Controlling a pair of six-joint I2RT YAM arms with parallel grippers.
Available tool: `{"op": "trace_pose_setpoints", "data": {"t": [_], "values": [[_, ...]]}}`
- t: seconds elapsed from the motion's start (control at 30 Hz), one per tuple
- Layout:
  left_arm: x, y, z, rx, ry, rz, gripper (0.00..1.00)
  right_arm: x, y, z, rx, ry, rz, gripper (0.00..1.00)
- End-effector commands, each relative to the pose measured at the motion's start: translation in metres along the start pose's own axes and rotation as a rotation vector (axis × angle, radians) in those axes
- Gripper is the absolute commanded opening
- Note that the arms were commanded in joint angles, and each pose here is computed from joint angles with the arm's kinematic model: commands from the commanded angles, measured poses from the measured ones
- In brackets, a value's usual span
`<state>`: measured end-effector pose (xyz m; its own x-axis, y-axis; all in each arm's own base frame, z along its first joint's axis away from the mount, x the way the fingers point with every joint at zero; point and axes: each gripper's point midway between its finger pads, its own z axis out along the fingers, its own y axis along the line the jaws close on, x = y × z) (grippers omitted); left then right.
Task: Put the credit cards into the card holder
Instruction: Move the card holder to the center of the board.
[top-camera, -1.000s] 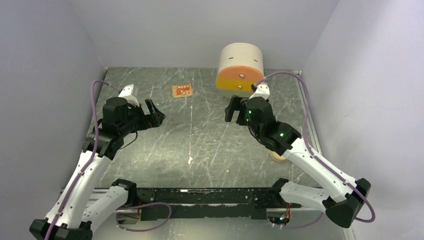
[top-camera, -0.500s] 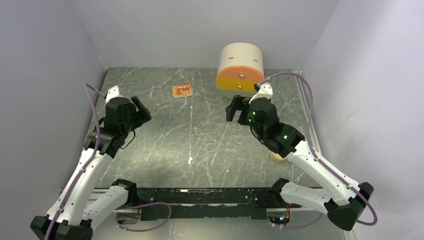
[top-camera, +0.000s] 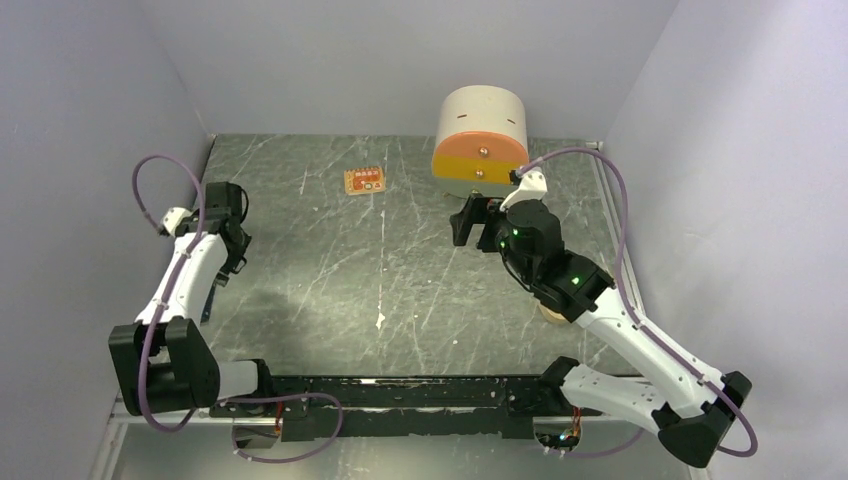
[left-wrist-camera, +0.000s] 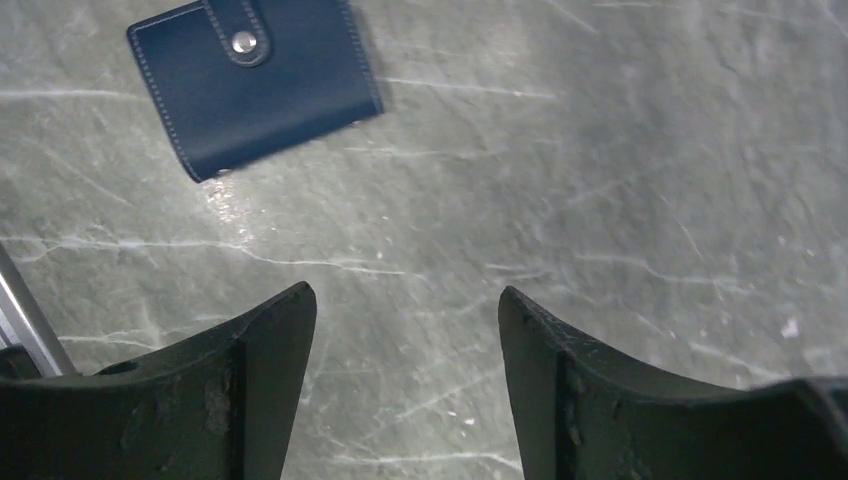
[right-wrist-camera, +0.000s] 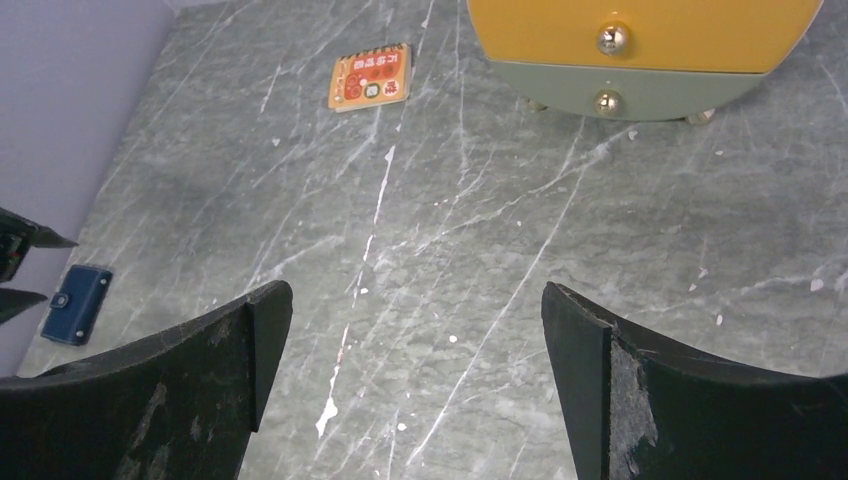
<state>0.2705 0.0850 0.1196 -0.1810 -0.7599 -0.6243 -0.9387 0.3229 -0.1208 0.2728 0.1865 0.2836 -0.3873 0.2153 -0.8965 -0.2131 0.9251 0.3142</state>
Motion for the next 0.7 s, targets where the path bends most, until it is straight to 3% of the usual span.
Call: {"op": "trace_pose_setpoints", "data": {"t": [0.0, 0.13, 0.23, 0.33, 0.5, 0.67], "values": [[0.004, 0.016, 0.021, -0.054, 0.01, -0.084, 0.73, -0.018, 0.002, -0.01, -0.03, -0.058, -0.001, 1.0], [0.013, 0.033, 0.044, -0.116, 0.087, -0.144, 0.75, -0.021, 0.004, -0.017, -0.057, -0.07, 0.007, 1.0], [0.018, 0.047, 0.061, -0.174, 0.137, -0.179, 0.7, -0.017, 0.004, -0.019, -0.081, -0.079, 0.003, 1.0], [0.016, 0.063, 0.071, -0.252, 0.146, -0.213, 0.69, -0.014, 0.003, -0.02, -0.086, -0.082, 0.003, 1.0], [0.001, 0.08, 0.077, -0.326, 0.106, -0.248, 0.77, -0.018, -0.002, -0.02, -0.05, -0.08, -0.012, 1.0], [-0.007, 0.091, 0.086, -0.33, 0.106, -0.277, 0.8, -0.016, -0.005, -0.018, -0.031, -0.072, -0.029, 1.0]]}}
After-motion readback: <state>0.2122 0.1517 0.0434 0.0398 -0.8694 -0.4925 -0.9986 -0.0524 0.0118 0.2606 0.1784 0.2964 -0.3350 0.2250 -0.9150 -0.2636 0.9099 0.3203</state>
